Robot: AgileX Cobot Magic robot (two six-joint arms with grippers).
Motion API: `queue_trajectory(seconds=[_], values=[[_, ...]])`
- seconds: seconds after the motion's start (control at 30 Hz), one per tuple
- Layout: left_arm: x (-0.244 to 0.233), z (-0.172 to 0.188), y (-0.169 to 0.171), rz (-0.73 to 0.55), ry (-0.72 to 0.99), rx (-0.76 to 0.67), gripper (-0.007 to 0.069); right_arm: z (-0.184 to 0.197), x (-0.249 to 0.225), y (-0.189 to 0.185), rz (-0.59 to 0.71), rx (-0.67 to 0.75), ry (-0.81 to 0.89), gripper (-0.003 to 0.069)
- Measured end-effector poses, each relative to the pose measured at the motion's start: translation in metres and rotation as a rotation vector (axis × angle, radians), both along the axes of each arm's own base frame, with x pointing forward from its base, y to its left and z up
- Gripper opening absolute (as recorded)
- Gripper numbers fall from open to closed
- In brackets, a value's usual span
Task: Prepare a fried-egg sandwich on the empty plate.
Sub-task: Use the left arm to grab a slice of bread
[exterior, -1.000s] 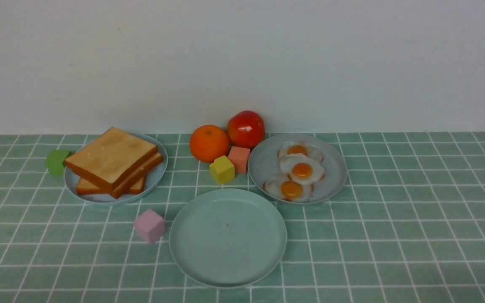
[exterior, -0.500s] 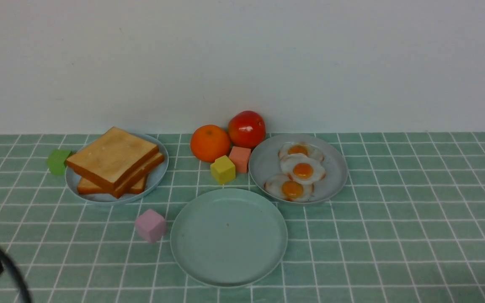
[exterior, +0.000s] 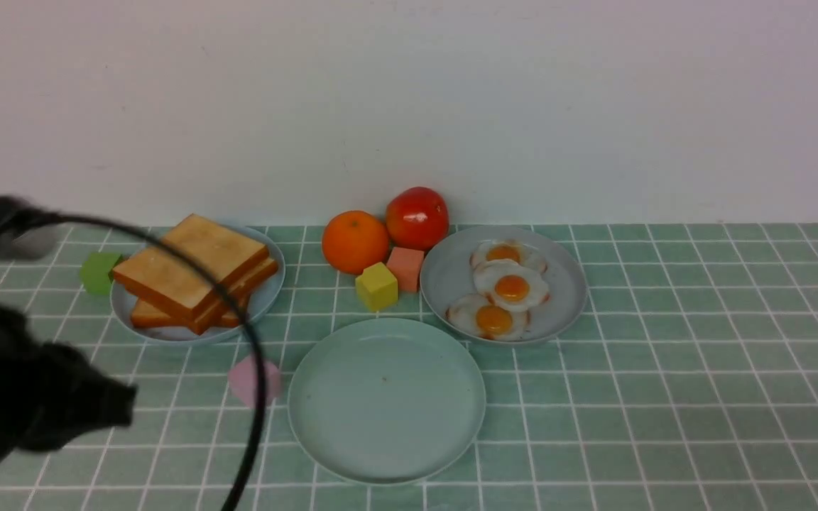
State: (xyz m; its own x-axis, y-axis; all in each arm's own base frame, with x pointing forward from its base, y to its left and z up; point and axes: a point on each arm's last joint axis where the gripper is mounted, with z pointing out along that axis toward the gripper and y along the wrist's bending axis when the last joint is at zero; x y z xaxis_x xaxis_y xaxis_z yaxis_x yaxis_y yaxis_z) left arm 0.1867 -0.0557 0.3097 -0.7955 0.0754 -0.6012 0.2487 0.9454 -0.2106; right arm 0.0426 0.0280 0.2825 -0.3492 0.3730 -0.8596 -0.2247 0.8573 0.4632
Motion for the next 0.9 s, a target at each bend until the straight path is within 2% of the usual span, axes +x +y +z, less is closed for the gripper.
queue_trajectory(seconds=[0.07,0.17,0.37,0.53,0.6,0.63,0.67,0.7,0.77,0.8,0.9], values=[[0.025,-0.003,-0.005,-0.015,0.046,0.033,-0.0013,0.035,0.001,0.005,0.122,-0.186,0.08,0.0026],[0.065,-0.011,-0.008,-0.031,0.085,0.122,-0.0013,0.072,0.009,0.008,0.238,-0.364,0.186,-0.0011],[0.143,-0.031,-0.015,-0.011,0.092,0.229,-0.0013,0.11,0.021,0.015,0.357,-0.437,0.205,0.0],[0.203,-0.05,-0.019,-0.02,0.055,0.332,-0.0001,0.117,0.023,0.021,0.423,-0.448,0.175,0.0002],[0.218,-0.057,-0.02,-0.028,0.048,0.369,0.0034,0.117,0.022,0.021,0.426,-0.448,0.174,0.0003],[0.229,-0.062,-0.02,-0.035,0.04,0.4,0.008,0.117,0.022,0.021,0.429,-0.448,0.174,0.0003],[0.229,-0.06,-0.02,-0.034,0.034,0.399,0.008,0.117,0.022,0.021,0.429,-0.449,0.176,0.0003],[0.239,-0.067,-0.02,-0.041,0.033,0.425,0.0148,0.117,0.022,0.021,0.431,-0.448,0.176,0.0003],[0.246,-0.072,-0.021,-0.045,0.032,0.44,0.0215,0.117,0.022,0.021,0.432,-0.449,0.178,0.0005],[0.252,-0.079,-0.021,-0.049,0.036,0.448,0.0293,0.117,0.021,0.021,0.434,-0.449,0.182,0.0006],[0.257,-0.091,-0.022,-0.055,0.051,0.458,0.0399,0.117,0.021,0.022,0.438,-0.445,0.182,0.0008]])
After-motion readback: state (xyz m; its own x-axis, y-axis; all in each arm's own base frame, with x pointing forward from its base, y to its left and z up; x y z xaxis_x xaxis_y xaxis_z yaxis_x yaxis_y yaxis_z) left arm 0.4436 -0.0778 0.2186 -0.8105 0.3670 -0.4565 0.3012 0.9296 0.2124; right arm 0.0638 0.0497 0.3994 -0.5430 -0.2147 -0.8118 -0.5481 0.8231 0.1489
